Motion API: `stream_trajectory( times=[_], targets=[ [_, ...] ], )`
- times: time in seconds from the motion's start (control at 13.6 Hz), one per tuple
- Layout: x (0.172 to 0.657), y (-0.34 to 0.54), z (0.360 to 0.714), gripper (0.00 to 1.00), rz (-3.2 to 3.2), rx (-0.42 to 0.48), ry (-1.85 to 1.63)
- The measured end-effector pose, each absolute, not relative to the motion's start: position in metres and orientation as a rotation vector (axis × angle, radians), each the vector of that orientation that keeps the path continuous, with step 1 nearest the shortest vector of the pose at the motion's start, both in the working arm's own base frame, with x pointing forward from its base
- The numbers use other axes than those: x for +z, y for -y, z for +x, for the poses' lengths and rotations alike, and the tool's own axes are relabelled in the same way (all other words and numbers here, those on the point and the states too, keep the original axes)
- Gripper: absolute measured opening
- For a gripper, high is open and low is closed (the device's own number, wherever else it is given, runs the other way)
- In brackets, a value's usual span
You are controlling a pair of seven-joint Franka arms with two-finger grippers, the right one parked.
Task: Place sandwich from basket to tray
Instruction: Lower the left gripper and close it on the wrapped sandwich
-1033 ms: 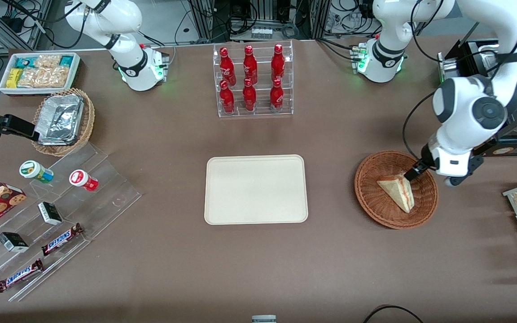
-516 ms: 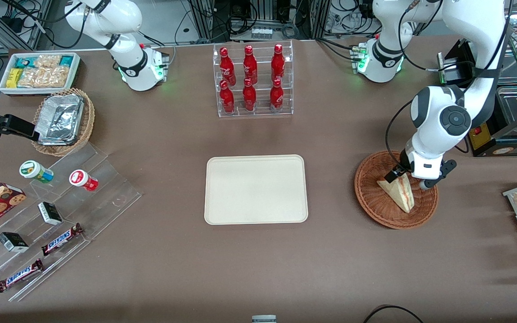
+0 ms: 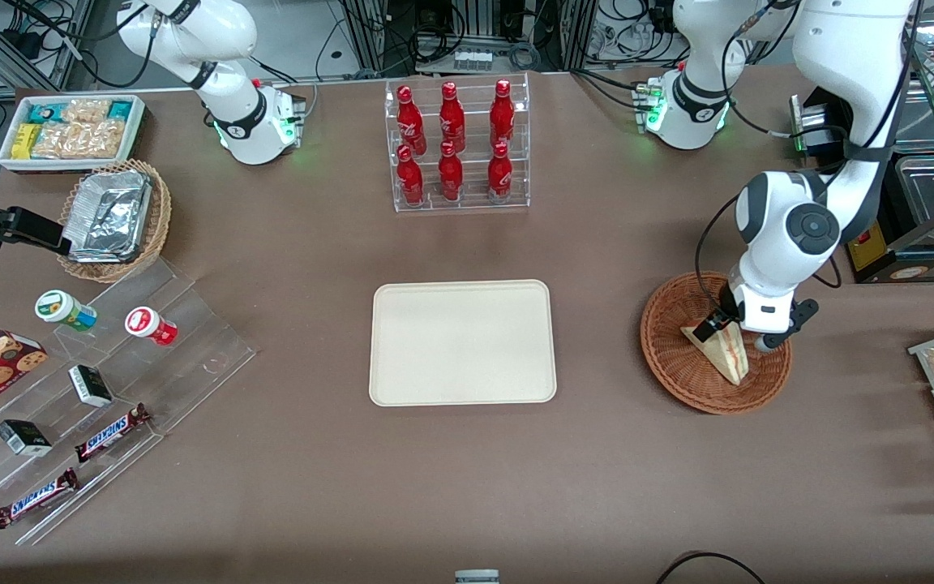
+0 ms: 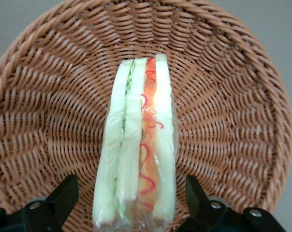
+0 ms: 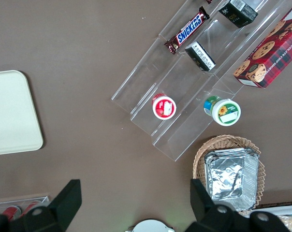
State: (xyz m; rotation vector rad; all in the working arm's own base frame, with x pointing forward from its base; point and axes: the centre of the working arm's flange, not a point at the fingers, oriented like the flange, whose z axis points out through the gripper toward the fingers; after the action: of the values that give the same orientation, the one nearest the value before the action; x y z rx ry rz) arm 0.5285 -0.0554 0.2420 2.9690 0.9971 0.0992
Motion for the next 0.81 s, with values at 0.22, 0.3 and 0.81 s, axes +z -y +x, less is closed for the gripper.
stream_trajectory(
  times=[0.22, 0.3, 0.81],
  targets=[
    [0.238, 0.045, 0.531, 0.75, 2.965, 0.111, -1.022],
    [0.239, 0.044, 0.532, 0.63, 2.964, 0.116, -1.024],
    [0.286, 0.062, 0.536, 0.23, 3.01, 0.073, -0.967]
  ],
)
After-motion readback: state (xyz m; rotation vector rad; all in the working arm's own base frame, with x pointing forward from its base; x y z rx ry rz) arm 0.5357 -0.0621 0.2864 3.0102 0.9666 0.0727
